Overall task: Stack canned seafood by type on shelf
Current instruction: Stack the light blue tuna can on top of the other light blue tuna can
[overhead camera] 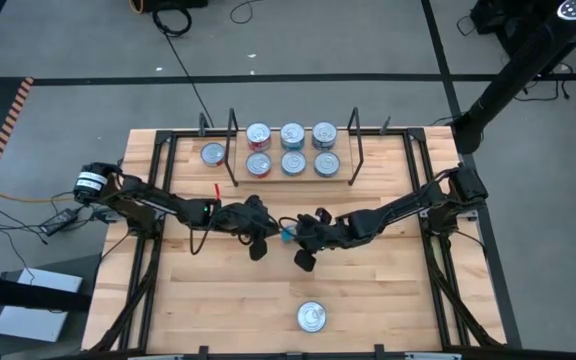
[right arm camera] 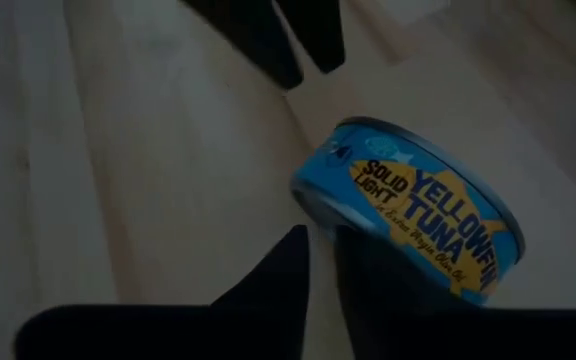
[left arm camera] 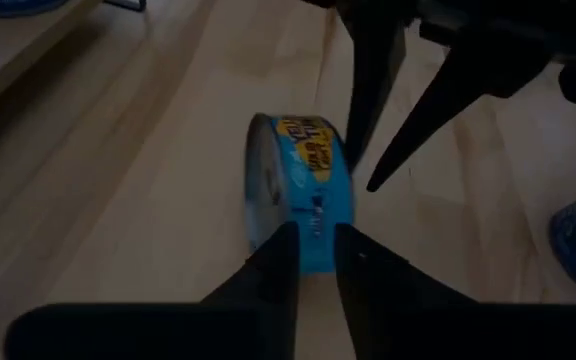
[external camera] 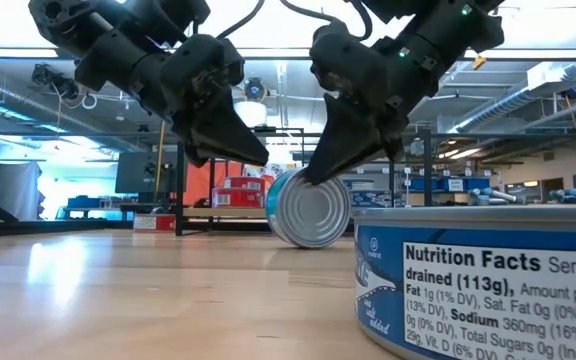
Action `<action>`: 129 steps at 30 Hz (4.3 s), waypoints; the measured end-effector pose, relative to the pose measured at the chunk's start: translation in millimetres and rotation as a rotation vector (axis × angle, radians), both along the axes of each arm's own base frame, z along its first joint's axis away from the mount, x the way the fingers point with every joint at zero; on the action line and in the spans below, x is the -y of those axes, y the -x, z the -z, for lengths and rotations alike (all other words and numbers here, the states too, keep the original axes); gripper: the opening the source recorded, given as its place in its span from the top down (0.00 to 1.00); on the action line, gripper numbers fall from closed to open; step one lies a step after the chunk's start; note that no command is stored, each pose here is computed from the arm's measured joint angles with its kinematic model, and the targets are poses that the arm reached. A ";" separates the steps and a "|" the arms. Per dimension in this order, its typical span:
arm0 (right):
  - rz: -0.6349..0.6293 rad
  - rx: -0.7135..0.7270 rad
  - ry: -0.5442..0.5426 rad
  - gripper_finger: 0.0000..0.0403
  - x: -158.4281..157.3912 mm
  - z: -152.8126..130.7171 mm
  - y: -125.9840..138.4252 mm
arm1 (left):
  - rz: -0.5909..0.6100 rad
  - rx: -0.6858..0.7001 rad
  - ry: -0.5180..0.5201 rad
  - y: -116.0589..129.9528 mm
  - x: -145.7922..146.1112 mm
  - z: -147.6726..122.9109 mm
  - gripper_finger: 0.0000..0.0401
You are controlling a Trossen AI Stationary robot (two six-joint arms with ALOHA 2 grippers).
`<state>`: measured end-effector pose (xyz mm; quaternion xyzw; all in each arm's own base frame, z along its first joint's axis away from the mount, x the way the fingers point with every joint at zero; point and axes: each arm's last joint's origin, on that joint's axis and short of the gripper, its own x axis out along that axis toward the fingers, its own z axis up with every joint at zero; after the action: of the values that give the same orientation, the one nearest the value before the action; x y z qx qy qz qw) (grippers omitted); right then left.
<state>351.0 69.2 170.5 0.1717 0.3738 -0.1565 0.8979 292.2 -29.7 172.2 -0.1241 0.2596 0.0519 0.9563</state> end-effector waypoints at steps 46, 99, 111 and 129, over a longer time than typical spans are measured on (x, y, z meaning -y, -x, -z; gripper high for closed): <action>-0.145 -0.131 0.119 0.64 37.5 -9.1 -8.9 | -0.011 -0.005 -0.005 0.3 -0.7 0.5 0.70; 0.089 -0.041 0.042 0.98 92.4 15.5 5.2 | -0.078 0.000 0.045 0.4 -1.6 0.8 0.70; 0.123 -0.032 0.022 0.98 94.2 30.7 15.7 | -0.084 0.001 0.036 0.4 -1.9 0.7 0.70; 0.110 -0.034 -0.022 0.98 83.3 36.5 20.0 | -0.102 0.003 0.021 0.5 -2.5 0.6 0.70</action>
<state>331.0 -14.2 134.0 0.1993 0.3809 -0.2044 0.8795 291.7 -27.1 171.5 -0.1475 0.2519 0.0975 0.9515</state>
